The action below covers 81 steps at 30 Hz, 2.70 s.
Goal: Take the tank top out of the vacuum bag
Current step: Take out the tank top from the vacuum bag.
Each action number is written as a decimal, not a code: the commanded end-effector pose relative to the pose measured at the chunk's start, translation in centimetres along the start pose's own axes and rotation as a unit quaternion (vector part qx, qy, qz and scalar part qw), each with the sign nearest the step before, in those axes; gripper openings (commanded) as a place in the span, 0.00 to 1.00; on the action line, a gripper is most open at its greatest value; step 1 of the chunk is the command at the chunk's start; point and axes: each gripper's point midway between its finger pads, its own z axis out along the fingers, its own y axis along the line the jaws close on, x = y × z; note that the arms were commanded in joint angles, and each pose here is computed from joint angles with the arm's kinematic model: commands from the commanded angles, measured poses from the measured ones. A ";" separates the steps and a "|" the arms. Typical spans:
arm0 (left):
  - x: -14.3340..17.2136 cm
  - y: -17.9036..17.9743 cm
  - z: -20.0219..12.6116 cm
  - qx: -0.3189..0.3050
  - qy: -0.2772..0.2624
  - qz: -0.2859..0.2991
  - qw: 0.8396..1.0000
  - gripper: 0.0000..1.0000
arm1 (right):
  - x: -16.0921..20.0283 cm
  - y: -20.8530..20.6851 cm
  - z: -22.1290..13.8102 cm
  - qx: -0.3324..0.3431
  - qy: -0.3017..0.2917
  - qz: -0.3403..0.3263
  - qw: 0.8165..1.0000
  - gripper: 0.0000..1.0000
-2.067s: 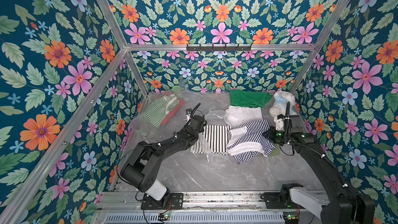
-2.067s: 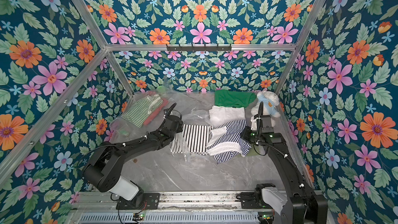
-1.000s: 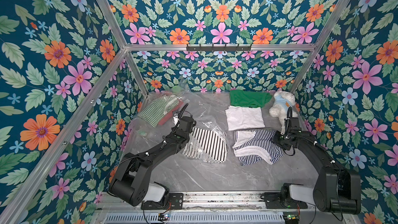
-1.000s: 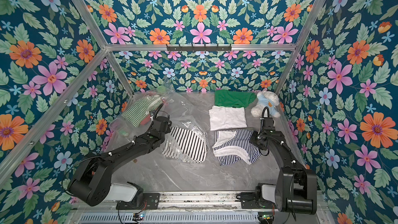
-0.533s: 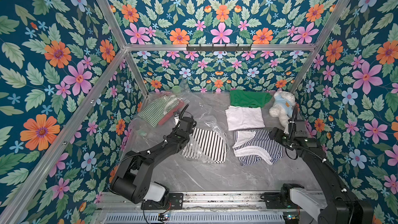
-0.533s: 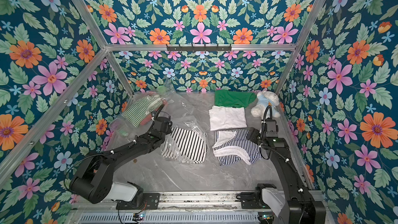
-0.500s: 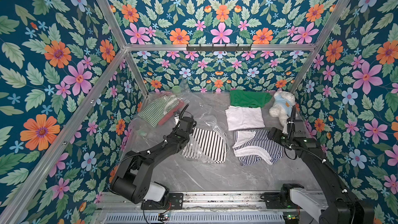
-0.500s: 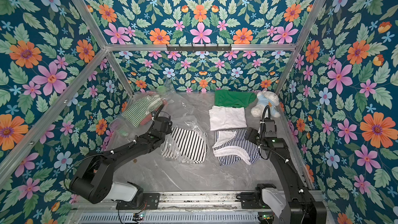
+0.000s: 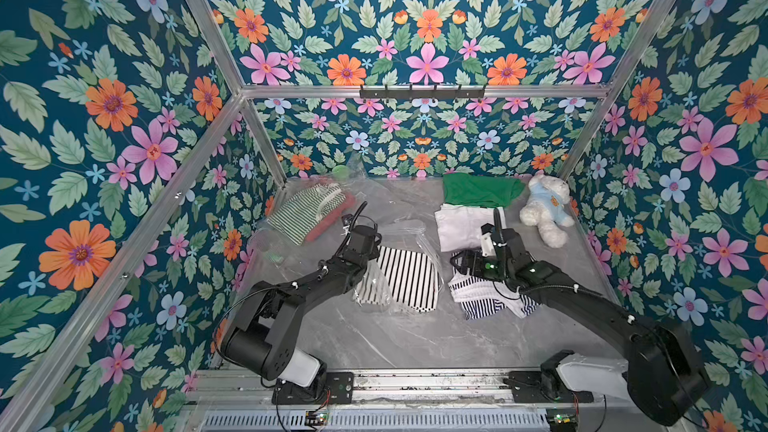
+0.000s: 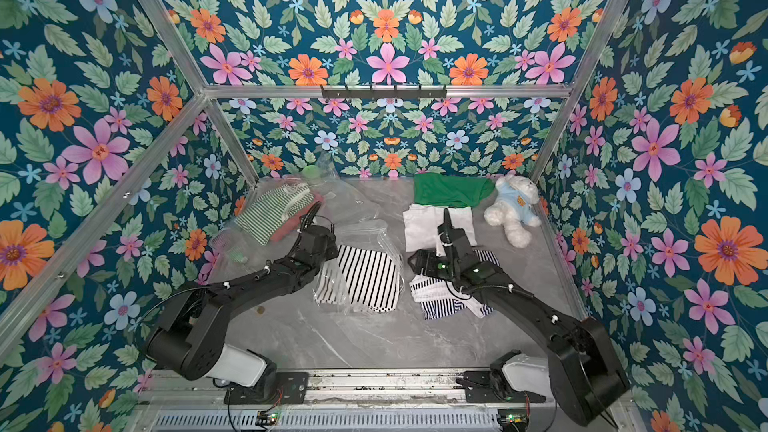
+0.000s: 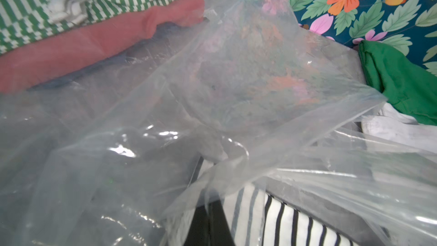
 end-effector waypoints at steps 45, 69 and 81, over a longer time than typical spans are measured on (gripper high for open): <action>2.1 -0.8 0.9 0.019 0.024 -0.020 0.999 0.00 | 3.6 1.1 9.9 -0.024 0.103 0.036 0.994 0.39; 6.7 0.9 1.0 0.012 0.065 -0.047 0.997 0.00 | 5.8 -0.8 12.8 -0.055 0.142 0.157 0.976 0.38; 7.9 1.3 1.1 0.007 0.074 -0.052 0.996 0.00 | 2.7 6.7 9.5 -0.117 0.086 -0.012 0.989 0.00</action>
